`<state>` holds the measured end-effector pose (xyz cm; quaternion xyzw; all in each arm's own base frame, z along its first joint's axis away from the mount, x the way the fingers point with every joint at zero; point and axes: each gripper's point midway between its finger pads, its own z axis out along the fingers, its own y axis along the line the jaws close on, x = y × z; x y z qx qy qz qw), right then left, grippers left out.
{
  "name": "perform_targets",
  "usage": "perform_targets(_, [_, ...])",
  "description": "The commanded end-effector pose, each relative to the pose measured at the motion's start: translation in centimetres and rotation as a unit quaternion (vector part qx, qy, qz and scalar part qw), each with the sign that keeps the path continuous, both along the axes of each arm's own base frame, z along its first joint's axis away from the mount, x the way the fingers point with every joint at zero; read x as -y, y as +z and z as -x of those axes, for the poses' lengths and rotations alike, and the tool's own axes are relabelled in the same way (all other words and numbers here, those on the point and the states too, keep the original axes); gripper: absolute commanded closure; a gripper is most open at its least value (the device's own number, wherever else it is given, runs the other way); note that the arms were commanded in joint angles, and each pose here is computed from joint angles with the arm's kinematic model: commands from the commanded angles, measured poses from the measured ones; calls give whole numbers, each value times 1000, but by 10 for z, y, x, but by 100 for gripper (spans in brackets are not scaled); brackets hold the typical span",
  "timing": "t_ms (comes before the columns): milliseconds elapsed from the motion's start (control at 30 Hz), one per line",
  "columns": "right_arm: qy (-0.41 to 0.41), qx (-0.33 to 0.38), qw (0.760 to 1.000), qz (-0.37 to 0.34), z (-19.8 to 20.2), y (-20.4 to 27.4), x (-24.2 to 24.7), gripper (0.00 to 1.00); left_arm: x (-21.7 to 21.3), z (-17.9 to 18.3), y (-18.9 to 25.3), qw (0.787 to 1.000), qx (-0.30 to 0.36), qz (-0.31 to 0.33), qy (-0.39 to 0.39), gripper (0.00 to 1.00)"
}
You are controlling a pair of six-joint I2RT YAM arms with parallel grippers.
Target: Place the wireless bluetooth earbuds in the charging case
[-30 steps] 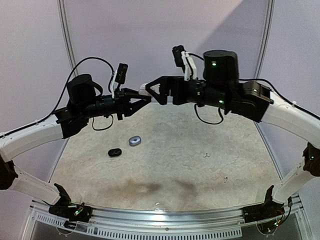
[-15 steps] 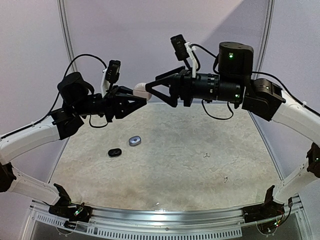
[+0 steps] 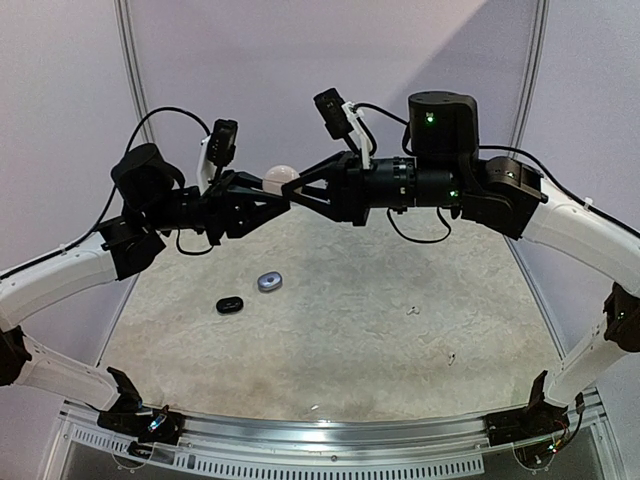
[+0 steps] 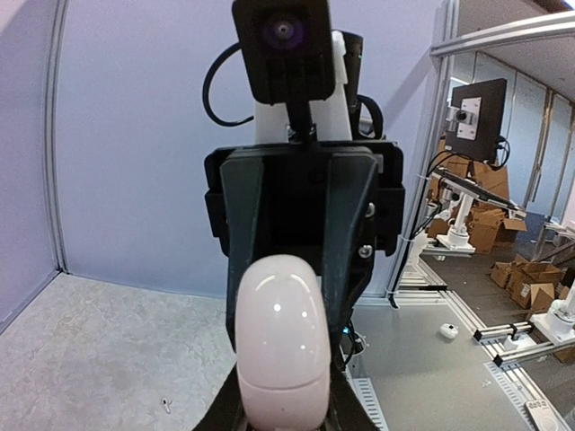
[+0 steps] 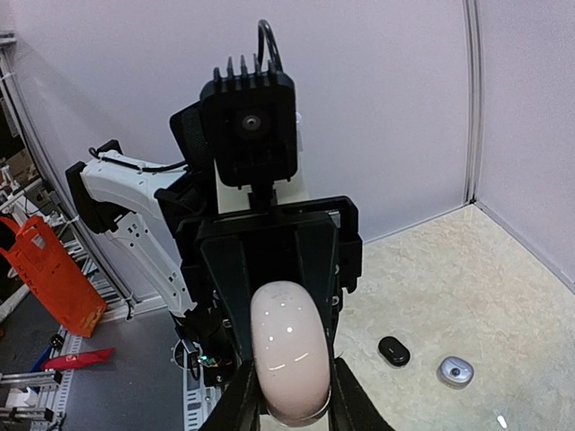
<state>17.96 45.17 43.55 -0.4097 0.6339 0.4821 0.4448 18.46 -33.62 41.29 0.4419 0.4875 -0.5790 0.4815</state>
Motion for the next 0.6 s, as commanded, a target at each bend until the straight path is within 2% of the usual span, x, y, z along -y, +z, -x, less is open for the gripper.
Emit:
perform_targets(0, [10,0,1000,-8,2,7,-1,81,-2,6,0,1000,4,3,-6,100])
perform_targets(167, [10,0,1000,-4,2,5,0,95,-2,4,-1,1000,-4,2,-2,100])
perform_targets(200, [11,0,1000,-2,3,4,0,96,-2,3,-1,1000,-11,1,1,91])
perform_targets(233, [9,3,1000,1,3,4,1,97,-3,2,-4,1000,-21,-3,3,64])
perform_targets(267, [9,4,1000,5,3,3,3,98,-4,4,-4,1000,-23,-5,-1,46])
perform_targets(333, [7,8,1000,15,4,2,7,99,-7,9,-10,1000,-19,-14,-15,34])
perform_targets(400, [2,14,1000,24,5,2,14,100,-10,11,-17,999,-17,-27,-18,35])
perform_targets(500, [2,22,999,31,7,2,18,100,-14,10,-21,999,-3,-34,2,50])
perform_targets(567, [6,30,999,29,9,4,18,100,-15,6,-17,999,-3,-27,17,52])
